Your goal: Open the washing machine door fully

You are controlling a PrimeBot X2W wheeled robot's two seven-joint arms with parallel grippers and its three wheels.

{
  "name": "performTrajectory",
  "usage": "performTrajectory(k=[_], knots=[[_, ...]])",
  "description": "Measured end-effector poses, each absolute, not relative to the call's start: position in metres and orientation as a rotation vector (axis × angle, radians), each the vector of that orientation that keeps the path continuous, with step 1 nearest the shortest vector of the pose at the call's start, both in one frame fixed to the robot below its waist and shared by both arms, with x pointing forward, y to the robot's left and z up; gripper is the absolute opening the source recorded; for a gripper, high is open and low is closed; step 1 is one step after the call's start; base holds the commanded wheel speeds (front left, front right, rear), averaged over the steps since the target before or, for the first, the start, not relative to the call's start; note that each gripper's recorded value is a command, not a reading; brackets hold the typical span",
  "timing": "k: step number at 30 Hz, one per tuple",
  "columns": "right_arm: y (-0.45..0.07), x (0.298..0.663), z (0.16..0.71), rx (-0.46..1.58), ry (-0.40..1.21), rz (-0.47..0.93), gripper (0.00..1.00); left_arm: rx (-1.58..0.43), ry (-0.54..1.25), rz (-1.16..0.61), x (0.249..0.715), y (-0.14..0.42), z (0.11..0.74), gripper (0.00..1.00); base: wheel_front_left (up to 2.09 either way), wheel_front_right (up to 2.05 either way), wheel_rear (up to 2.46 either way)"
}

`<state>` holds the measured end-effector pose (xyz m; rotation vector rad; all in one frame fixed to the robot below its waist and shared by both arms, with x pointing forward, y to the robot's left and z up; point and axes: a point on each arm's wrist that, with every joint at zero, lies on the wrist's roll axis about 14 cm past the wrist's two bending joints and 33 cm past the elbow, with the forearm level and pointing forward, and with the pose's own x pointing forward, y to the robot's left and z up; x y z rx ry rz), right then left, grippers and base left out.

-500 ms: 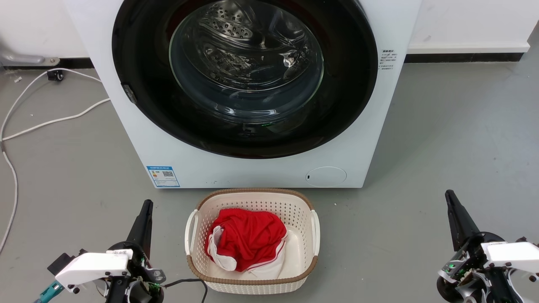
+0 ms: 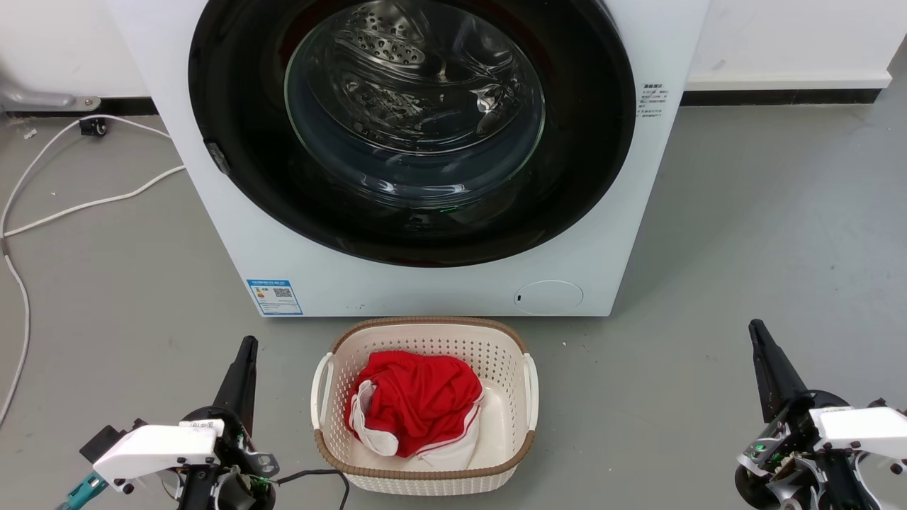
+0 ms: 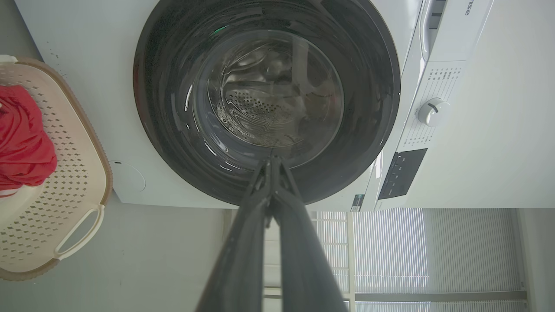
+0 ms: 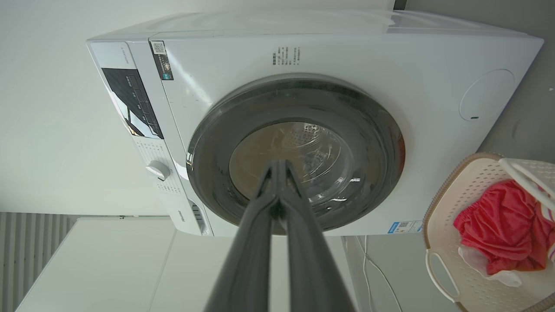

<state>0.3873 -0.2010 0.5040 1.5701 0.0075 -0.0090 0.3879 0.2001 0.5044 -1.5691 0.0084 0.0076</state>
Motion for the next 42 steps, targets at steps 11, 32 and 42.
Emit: performTrajectory(k=[11,32,42], knots=[[-0.201,0.379,0.488,1.572,0.036,-0.053,1.00,-1.573,0.041,0.047,0.381,0.198,0.489,1.00,0.00,0.00,0.00],[-0.198,0.382,0.515,1.181,-0.038,-0.009,1.00,-1.307,-0.067,0.010,0.387,0.200,0.522,1.00,0.00,0.00,0.00],[-0.191,0.381,0.525,0.933,-0.059,0.021,1.00,-1.083,-0.098,-0.011,0.388,0.196,0.535,1.00,0.00,0.00,0.00]])
